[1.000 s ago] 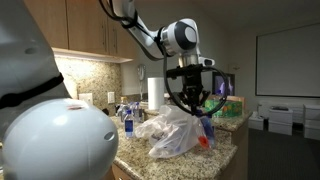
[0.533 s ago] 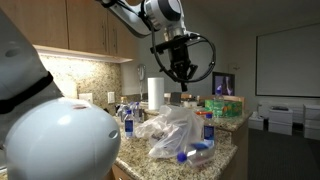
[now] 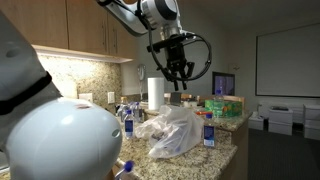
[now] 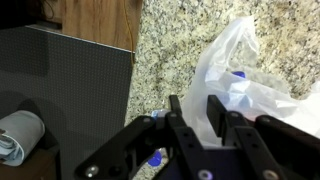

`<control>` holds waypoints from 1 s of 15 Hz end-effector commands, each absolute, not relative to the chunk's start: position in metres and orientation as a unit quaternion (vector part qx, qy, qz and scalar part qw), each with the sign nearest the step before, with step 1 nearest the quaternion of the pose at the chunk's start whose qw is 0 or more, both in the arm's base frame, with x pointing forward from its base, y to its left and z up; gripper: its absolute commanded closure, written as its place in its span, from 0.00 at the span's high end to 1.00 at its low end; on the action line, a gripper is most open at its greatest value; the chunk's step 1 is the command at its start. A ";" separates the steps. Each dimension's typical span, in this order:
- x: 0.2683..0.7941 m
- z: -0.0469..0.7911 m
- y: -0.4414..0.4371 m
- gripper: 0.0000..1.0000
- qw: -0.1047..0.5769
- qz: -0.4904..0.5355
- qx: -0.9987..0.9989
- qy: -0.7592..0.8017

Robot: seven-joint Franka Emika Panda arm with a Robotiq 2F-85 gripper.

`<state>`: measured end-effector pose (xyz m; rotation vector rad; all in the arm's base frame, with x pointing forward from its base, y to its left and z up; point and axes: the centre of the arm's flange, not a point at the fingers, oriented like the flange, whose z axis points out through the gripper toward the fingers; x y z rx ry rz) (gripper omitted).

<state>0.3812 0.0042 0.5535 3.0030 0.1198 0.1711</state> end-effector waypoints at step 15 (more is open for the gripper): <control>0.408 0.511 -0.002 1.00 0.048 0.025 0.997 0.057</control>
